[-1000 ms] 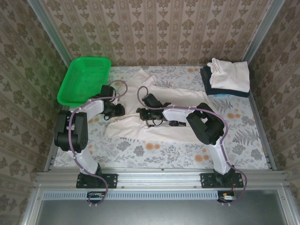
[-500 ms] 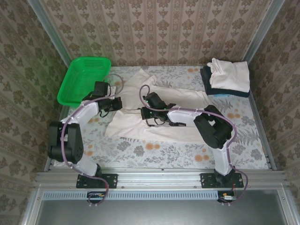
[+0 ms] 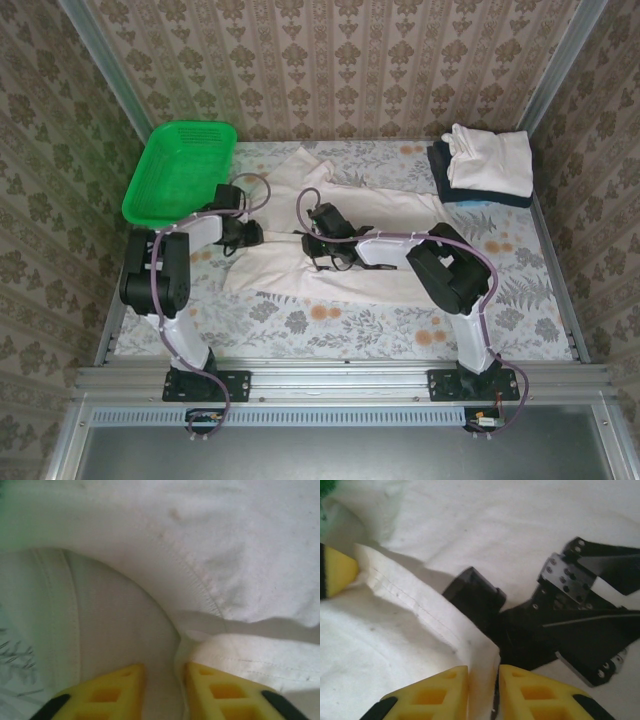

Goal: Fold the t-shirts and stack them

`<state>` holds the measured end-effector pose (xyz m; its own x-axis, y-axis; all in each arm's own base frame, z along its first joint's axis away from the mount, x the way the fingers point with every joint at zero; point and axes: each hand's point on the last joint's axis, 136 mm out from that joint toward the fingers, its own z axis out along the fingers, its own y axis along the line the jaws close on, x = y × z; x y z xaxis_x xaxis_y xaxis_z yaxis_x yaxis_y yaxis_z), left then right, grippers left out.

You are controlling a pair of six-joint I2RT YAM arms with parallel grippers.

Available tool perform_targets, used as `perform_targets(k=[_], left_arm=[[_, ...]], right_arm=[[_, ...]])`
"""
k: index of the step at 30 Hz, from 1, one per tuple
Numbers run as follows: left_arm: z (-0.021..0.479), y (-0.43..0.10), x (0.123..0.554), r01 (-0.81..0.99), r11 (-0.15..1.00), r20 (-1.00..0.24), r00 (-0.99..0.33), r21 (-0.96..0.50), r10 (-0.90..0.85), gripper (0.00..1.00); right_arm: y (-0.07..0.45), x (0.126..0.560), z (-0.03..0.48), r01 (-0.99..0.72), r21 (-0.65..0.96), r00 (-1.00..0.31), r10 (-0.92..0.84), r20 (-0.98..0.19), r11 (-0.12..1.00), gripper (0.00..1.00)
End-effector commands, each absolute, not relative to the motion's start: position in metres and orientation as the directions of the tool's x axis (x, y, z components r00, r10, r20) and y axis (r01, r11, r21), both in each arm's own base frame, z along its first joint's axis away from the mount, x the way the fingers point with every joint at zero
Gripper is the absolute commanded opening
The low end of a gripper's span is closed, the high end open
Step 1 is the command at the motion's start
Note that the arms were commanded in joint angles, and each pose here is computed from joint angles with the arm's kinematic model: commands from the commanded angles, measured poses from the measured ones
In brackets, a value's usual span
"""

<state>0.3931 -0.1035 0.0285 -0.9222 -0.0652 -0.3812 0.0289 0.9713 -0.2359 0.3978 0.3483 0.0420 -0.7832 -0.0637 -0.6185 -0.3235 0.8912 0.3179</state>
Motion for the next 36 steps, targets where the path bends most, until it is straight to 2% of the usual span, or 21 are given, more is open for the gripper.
perform_targets(k=[1, 2, 5, 7, 11, 12, 18, 23, 26, 30, 36], left_arm=[[0.06, -0.09, 0.411, -0.012, 0.984, -0.425, -0.901, -0.175, -0.087, 0.4], [0.068, -0.092, 0.418, -0.003, 0.984, -0.441, -0.894, -0.177, -0.082, 0.48], [0.095, -0.107, 0.444, 0.053, 0.983, -0.498, -0.866, -0.174, -0.041, 0.6], [0.108, -0.124, 0.465, 0.107, 0.982, -0.517, -0.856, -0.156, 0.011, 0.67], [0.121, -0.163, 0.523, 0.21, 0.97, -0.598, -0.796, -0.119, 0.099, 0.98], [0.12, -0.172, 0.536, 0.23, 0.967, -0.616, -0.78, -0.114, 0.113, 1.0], [0.085, -0.203, 0.605, 0.247, 0.958, -0.628, -0.771, -0.144, 0.105, 1.0], [0.05, -0.221, 0.632, 0.255, 0.951, -0.616, -0.782, -0.175, 0.096, 1.0], [0.036, -0.217, 0.621, 0.216, 0.954, -0.548, -0.833, -0.205, 0.071, 0.96], [0.025, -0.19, 0.594, 0.135, 0.966, -0.462, -0.887, -0.221, 0.018, 0.85], [-0.002, -0.141, 0.535, 0.027, 0.976, -0.334, -0.941, -0.216, -0.048, 0.81]], right_arm=[[0.327, 0.398, 0.066, -0.305, 0.254, -0.776, -0.085, -0.625, 0.918, 0.3], [0.32, 0.399, 0.075, -0.301, 0.242, -0.771, -0.086, -0.631, 0.922, 0.34], [0.285, 0.406, 0.102, -0.25, 0.214, -0.764, -0.056, -0.643, 0.944, 0.44], [0.251, 0.416, 0.111, -0.192, 0.179, -0.765, -0.033, -0.643, 0.965, 0.46], [0.167, 0.438, 0.112, -0.035, 0.08, -0.781, 0.023, -0.624, 0.996, 0.48], [0.149, 0.442, 0.109, 0.001, 0.052, -0.789, 0.032, -0.613, 0.999, 0.48], [0.072, 0.466, 0.086, 0.134, -0.083, -0.841, 0.069, -0.537, 0.987, 0.5], [0.081, 0.476, 0.057, 0.13, 0.008, -0.876, 0.119, -0.468, 0.991, 0.49], [0.096, 0.468, 0.041, 0.127, 0.051, -0.892, 0.137, -0.431, 0.991, 0.49], [0.102, 0.45, 0.023, 0.165, 0.082, -0.911, 0.184, -0.369, 0.983, 0.49], [0.121, 0.416, 0.014, 0.17, 0.133, -0.932, 0.203, -0.3, 0.976, 0.49]])
